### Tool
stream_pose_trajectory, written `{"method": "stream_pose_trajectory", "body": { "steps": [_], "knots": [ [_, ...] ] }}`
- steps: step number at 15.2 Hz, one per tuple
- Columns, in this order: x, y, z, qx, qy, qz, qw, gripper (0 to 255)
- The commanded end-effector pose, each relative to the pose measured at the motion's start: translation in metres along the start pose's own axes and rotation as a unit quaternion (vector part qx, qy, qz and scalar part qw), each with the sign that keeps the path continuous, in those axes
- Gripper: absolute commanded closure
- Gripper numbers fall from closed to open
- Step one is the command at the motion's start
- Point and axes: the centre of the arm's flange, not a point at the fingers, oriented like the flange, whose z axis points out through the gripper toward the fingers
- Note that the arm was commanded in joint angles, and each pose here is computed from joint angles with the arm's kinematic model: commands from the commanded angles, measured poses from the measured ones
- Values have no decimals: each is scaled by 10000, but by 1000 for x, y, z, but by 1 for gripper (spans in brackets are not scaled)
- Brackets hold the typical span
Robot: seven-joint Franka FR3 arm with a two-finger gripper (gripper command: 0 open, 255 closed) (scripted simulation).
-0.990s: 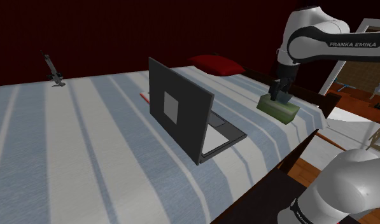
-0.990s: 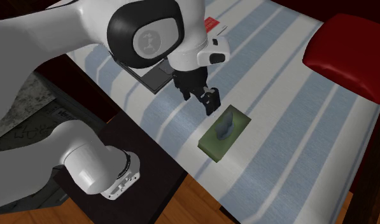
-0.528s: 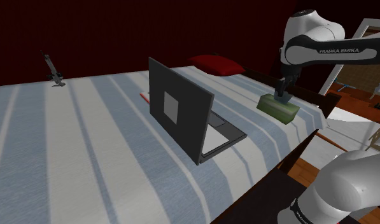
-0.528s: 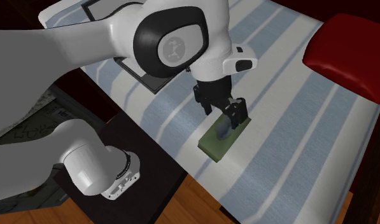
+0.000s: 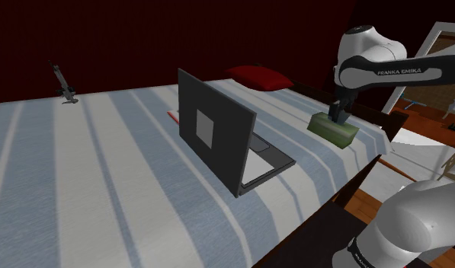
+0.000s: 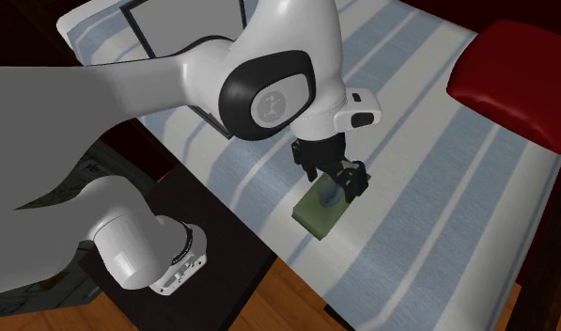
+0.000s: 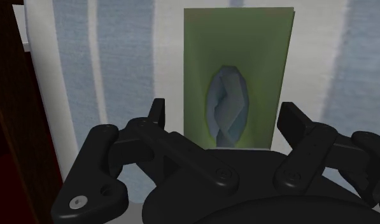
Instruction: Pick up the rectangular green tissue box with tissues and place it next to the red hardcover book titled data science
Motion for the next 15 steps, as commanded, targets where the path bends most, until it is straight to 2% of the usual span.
{"method": "stream_pose_trajectory", "body": {
  "steps": [1, 6, 7, 15],
  "knots": [
    [0, 0, 2, -1, 2, 0, 10000, 0],
    [0, 0, 2, -1, 2, 0, 10000, 0],
    [0, 0, 2, -1, 2, 0, 10000, 255],
    [0, 0, 2, -1, 2, 0, 10000, 255]
  ]
}}
